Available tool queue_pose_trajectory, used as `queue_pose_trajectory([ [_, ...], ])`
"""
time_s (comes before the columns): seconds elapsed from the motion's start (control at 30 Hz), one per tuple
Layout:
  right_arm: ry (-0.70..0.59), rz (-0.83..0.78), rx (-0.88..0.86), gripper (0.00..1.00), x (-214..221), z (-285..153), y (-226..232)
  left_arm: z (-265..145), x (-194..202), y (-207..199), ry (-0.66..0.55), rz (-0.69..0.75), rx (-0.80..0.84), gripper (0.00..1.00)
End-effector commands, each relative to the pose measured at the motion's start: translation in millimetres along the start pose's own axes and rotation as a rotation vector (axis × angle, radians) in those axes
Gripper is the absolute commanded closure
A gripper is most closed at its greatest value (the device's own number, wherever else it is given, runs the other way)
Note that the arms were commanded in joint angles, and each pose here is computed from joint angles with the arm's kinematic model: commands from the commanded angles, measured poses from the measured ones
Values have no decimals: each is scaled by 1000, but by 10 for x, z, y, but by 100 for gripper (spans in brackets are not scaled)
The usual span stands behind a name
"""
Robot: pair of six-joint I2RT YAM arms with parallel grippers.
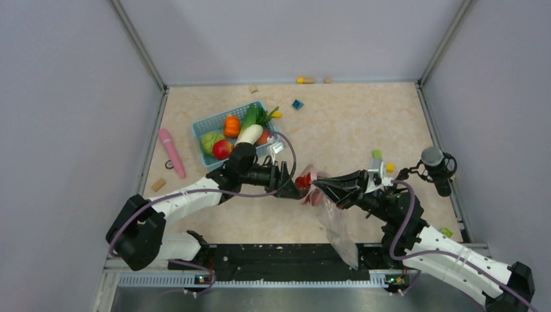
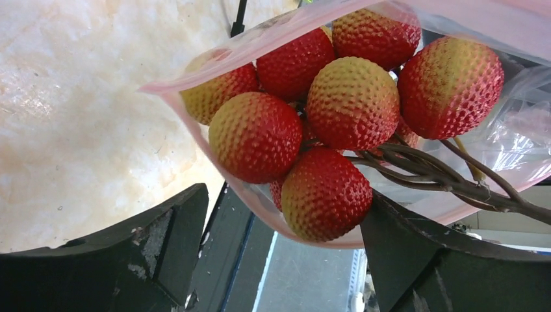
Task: Place the food in the zip-top bag and seal the zipper
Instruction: Adjust the zipper food storage bag at the center of the board.
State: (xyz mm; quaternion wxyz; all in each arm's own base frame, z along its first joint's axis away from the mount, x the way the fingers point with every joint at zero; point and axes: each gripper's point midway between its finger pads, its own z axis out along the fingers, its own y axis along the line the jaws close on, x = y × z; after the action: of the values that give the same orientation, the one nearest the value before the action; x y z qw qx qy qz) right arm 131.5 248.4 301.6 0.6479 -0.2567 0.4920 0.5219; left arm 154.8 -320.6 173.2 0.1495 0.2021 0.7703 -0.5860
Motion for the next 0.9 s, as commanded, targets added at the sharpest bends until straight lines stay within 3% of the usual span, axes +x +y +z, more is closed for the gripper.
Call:
queue_pose_trajectory([
  [0.0,-116,-107,1,100,-316,104,-29,12,-124,-162,-14,4,52,11],
  [0.13,-122,-139,0,100,-284,185,-70,62,-204,-293,9,-54,112,18],
  [0.2,-115,-155,24,100,-253,214,-135,71,-216,-307,13,-77,120,28],
  [0.33,-120,-167,68,100,-237,207,-219,41,-227,-342,-4,-82,116,56],
  [0.47,-129,-170,74,100,-270,183,-211,4,-275,-353,-22,-73,67,94],
  [0.5,-127,-173,74,100,-267,172,-207,-1,-297,-324,-29,-65,37,100],
  [0.67,-73,-182,49,100,-165,104,-158,-81,-481,-233,-95,-2,-115,100],
  [0.87,14,-196,55,100,-16,-7,-166,-425,-998,-223,-283,188,-380,100],
])
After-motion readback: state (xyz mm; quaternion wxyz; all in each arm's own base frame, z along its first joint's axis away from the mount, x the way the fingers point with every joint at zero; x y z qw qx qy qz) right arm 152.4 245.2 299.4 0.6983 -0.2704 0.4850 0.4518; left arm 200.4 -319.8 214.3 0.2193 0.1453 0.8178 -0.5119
